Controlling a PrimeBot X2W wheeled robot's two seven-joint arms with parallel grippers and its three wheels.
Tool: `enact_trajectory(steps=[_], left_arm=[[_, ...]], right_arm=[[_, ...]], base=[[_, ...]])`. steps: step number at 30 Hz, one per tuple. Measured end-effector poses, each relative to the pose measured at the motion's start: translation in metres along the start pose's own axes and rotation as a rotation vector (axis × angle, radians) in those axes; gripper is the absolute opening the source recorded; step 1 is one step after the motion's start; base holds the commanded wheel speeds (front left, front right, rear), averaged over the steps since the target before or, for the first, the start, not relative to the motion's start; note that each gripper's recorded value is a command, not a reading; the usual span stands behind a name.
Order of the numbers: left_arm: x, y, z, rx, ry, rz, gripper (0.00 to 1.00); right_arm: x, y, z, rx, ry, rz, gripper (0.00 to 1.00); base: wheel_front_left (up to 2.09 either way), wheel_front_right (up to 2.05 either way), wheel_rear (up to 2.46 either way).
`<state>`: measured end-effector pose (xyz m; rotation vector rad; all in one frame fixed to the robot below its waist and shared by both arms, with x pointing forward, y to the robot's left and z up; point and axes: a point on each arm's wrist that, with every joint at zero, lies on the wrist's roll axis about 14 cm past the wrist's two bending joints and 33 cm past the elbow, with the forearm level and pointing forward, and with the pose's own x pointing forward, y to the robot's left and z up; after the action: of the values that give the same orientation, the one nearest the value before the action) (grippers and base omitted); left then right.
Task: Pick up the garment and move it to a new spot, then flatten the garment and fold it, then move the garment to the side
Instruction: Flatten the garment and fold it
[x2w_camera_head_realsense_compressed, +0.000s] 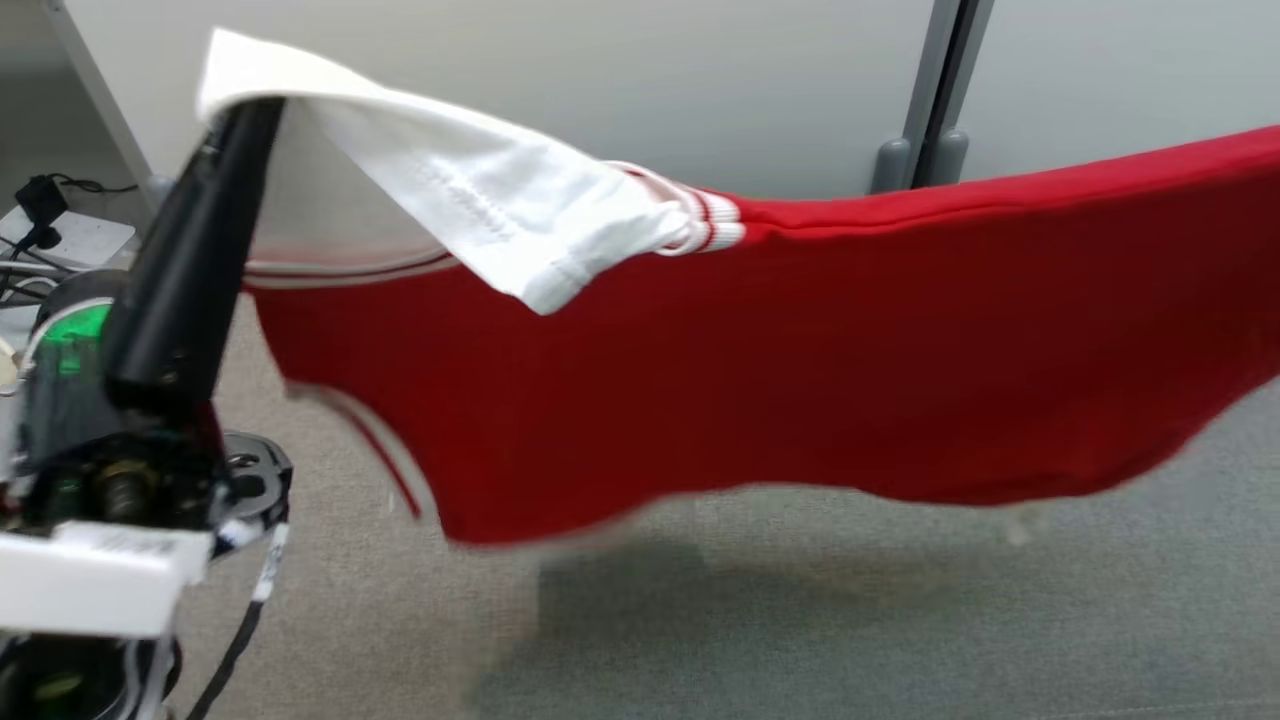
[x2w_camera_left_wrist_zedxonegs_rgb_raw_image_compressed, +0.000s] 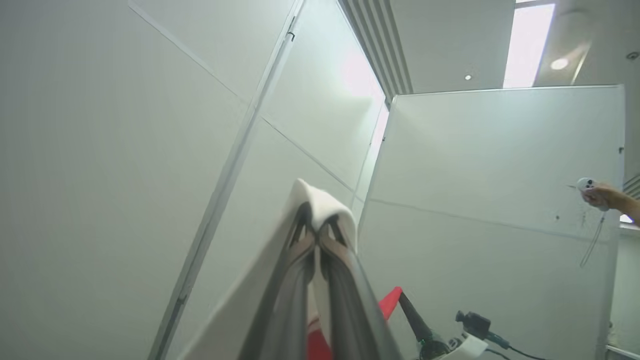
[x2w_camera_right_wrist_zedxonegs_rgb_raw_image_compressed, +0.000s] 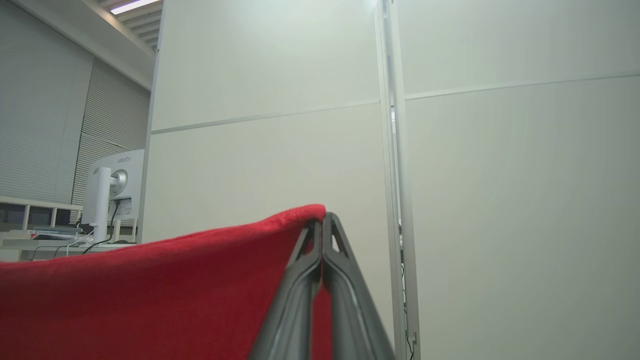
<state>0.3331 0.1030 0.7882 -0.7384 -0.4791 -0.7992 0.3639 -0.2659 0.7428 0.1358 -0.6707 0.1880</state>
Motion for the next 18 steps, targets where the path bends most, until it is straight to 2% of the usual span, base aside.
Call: enact_trajectory(steps=[2,4,6,8,9,12,15,17,18], left_arm=[[0.005,-0.025,0.013,-0.100,-0.028,-0.071,0.00],[0.006,-0.030,0.016,-0.171,-0.014,-0.071,0.00],[0.008,-0.015,0.007,-0.215,0.033,-0.012,0.00],[0.008,0.016,-0.015,-0.239,0.101,0.086,0.00],[0.005,0.062,-0.045,-0.240,0.174,0.219,0.00],[0.015,0.130,-0.075,-0.154,0.246,0.357,0.00],[0.062,0.183,-0.059,-0.009,0.154,0.426,0.00],[0.104,0.189,-0.040,0.083,0.083,0.390,0.00],[0.126,0.184,-0.027,0.109,0.033,0.354,0.00]], right_arm=[[-0.003,-0.006,0.034,-0.045,-0.083,-0.007,0.00],[-0.008,-0.007,0.045,-0.071,-0.087,-0.014,0.00],[-0.014,-0.004,0.023,-0.059,0.009,-0.015,0.00],[-0.018,0.003,-0.017,-0.003,0.130,-0.016,0.00],[-0.018,0.015,-0.061,0.053,0.238,0.000,0.00],[0.012,0.024,-0.113,0.083,0.358,0.030,0.00],[0.080,0.026,-0.140,0.038,0.388,0.048,0.00],[0.133,0.035,-0.133,-0.038,0.333,0.077,0.00],[0.160,0.036,-0.116,-0.055,0.248,0.069,0.00]], base=[[0.00,0.00,0.00],[0.00,0.00,0.00],[0.00,0.00,0.00],[0.00,0.00,0.00],[0.00,0.00,0.00],[0.00,0.00,0.00],[0.00,0.00,0.00],[0.00,0.00,0.00],[0.00,0.00,0.00]])
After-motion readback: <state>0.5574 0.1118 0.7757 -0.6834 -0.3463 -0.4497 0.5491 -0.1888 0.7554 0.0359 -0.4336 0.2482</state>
